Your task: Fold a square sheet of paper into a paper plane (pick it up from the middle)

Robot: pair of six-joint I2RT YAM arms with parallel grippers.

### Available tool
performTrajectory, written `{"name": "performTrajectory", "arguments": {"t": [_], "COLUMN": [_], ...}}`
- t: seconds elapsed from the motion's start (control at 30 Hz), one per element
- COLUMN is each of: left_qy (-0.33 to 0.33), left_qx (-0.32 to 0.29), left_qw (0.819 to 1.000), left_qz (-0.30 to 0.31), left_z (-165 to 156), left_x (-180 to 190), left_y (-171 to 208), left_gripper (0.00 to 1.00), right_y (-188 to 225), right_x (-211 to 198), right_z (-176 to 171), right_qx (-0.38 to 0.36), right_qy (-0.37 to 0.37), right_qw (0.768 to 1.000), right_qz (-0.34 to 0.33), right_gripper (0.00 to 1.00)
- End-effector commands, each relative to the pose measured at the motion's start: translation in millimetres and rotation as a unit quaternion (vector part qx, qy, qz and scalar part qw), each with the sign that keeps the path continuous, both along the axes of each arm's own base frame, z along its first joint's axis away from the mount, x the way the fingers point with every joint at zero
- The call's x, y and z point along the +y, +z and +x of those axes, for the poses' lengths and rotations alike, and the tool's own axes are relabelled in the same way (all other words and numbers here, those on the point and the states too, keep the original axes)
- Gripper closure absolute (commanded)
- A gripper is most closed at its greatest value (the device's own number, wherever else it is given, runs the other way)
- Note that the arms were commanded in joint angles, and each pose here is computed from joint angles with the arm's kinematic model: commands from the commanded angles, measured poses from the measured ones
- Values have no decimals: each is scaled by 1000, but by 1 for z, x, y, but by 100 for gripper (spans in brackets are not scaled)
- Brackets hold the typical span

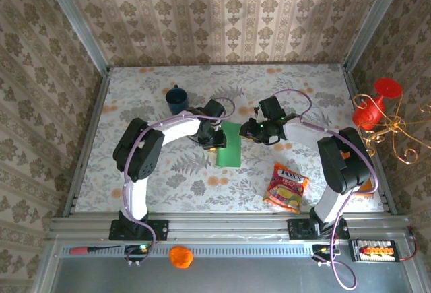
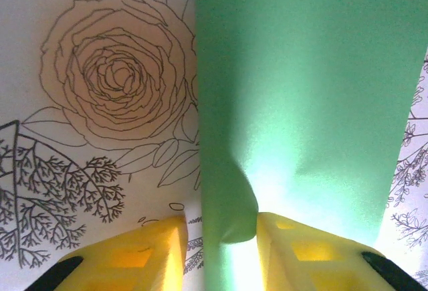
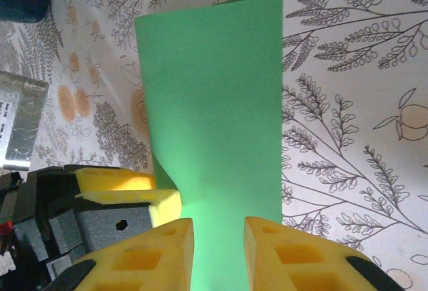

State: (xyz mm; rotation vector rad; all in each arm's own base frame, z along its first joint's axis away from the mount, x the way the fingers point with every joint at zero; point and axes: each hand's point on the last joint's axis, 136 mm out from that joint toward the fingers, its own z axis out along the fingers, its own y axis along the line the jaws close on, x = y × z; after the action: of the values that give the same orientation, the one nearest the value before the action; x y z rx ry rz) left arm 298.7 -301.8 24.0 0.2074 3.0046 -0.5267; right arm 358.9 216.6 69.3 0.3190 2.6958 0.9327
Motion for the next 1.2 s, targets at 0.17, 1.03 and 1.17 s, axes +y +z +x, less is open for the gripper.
{"name": "performTrajectory", "arguments": {"t": [0.17,1.03,1.17], "left_qy": [22,-25,-10], "left_qx": [4,40,49], "left_qw": [999,997,997], "left_qz": [45,55,62], "left_z": [1,-11,-10], "left_x": [21,16,19], "left_y": [-12,-33,-37], "left_gripper": [67,65,65], "right_y": [-5,7,7], "right_x": [-10,-29,-28], "right_z": [-6,8,8], "right_qx": [11,-20,-18], "right_qy": [-13,-29,-27], "right_qw": [1000,999,999], "right_qz": [-11,-11,-7], "right_gripper": [72,72,72]}}
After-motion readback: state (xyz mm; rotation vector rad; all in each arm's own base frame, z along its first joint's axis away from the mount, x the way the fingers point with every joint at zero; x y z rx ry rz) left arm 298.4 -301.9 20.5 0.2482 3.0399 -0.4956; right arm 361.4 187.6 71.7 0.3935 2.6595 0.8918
